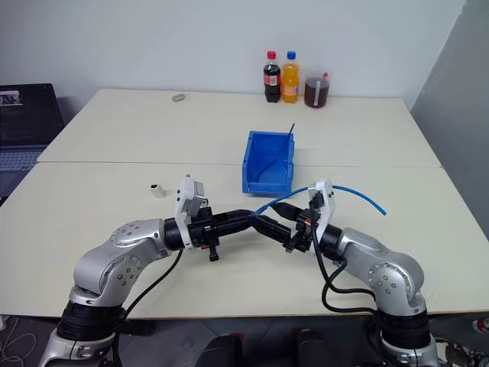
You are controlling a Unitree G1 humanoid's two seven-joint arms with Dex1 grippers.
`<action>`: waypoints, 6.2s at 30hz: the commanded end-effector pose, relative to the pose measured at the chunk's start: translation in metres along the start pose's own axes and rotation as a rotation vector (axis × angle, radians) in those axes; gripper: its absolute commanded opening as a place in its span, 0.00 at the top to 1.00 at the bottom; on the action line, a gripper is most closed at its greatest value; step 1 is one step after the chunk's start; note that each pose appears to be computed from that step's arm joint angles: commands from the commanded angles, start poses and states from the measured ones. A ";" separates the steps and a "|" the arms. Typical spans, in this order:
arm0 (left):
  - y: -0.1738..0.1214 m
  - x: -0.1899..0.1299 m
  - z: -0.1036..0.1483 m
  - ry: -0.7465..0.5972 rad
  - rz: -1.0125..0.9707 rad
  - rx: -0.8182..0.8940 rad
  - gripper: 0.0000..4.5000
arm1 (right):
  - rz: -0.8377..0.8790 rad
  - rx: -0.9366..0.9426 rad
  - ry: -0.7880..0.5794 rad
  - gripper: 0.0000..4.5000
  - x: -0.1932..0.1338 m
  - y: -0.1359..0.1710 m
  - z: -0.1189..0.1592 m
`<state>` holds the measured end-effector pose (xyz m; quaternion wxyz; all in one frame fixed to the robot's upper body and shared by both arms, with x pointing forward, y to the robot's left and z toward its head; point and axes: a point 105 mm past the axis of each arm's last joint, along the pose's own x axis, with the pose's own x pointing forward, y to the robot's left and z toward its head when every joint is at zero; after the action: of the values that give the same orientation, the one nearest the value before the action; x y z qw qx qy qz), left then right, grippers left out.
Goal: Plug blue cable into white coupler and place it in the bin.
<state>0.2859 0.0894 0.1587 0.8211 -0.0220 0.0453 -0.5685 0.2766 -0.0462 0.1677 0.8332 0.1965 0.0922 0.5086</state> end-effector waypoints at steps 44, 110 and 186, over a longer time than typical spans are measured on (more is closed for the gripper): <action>-0.004 -0.049 -0.027 0.155 0.098 0.051 0.14 | 0.099 -0.010 0.008 0.97 0.011 0.011 -0.001; 0.189 -0.133 -0.038 0.230 1.205 -0.067 0.82 | 0.021 -0.119 -0.005 0.97 0.008 -0.005 0.009; 0.042 -0.017 -0.089 0.620 -0.319 0.352 0.82 | 0.354 -0.815 0.481 0.97 0.068 -0.017 -0.063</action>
<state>0.3188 0.1211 0.0808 0.6837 0.2800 0.1635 -0.6538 0.3020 0.0200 0.1225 0.7193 -0.2428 0.0103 0.6507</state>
